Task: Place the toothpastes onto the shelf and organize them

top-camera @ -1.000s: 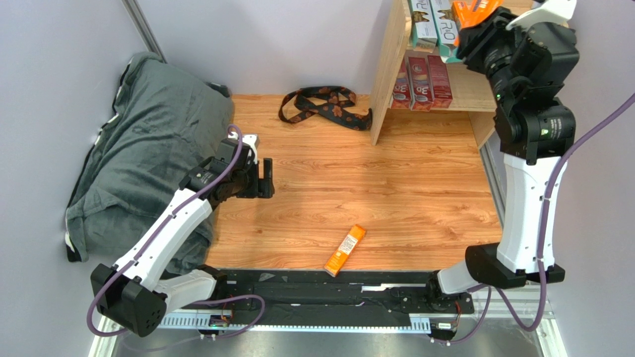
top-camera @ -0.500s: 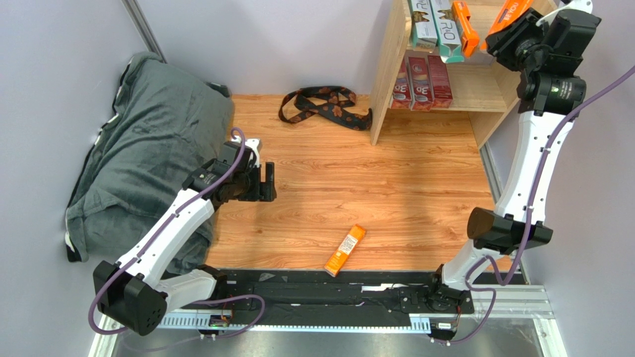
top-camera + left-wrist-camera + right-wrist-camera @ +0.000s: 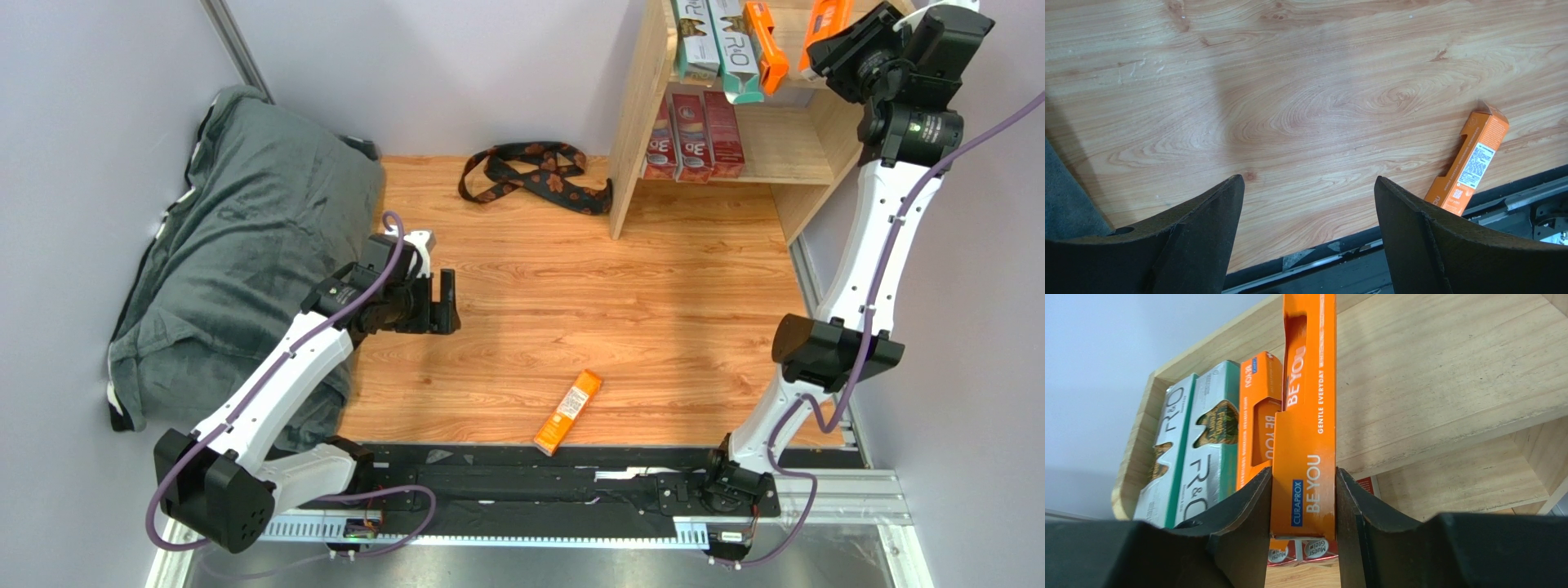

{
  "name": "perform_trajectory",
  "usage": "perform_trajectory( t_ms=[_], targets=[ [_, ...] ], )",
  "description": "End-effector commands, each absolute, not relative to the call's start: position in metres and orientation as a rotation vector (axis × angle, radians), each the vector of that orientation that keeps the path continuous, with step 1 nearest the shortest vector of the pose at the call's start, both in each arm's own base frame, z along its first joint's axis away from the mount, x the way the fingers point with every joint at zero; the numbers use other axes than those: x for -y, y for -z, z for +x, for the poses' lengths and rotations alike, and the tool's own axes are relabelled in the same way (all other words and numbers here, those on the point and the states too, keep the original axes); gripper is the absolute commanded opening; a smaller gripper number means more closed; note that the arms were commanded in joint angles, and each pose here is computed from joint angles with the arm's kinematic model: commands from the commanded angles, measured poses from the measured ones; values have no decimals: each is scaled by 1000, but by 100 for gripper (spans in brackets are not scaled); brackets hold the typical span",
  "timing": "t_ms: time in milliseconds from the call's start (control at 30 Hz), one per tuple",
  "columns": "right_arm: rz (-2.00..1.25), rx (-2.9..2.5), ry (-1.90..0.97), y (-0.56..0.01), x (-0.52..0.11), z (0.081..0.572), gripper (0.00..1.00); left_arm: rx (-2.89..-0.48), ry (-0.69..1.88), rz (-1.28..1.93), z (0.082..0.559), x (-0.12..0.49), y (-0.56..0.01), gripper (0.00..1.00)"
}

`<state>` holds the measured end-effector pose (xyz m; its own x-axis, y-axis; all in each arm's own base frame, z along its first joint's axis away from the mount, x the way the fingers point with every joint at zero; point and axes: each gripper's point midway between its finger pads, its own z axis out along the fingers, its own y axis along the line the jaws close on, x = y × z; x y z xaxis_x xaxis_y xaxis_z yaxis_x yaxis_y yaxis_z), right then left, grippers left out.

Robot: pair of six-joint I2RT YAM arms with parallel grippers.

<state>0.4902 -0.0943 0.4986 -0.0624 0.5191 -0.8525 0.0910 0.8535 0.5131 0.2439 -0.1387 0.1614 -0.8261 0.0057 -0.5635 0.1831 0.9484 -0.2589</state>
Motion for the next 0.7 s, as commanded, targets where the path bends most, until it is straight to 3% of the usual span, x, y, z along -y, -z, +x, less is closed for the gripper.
perform_trajectory(
  t_ms=[0,667],
  targets=[
    [441,-1553,-398,-514,92,501,42,-2484,452,153,249,145,-166,86],
    [403,-1576,-430,-498,75,527,40,-2490,474,159,249,149,-163,86]
  ],
)
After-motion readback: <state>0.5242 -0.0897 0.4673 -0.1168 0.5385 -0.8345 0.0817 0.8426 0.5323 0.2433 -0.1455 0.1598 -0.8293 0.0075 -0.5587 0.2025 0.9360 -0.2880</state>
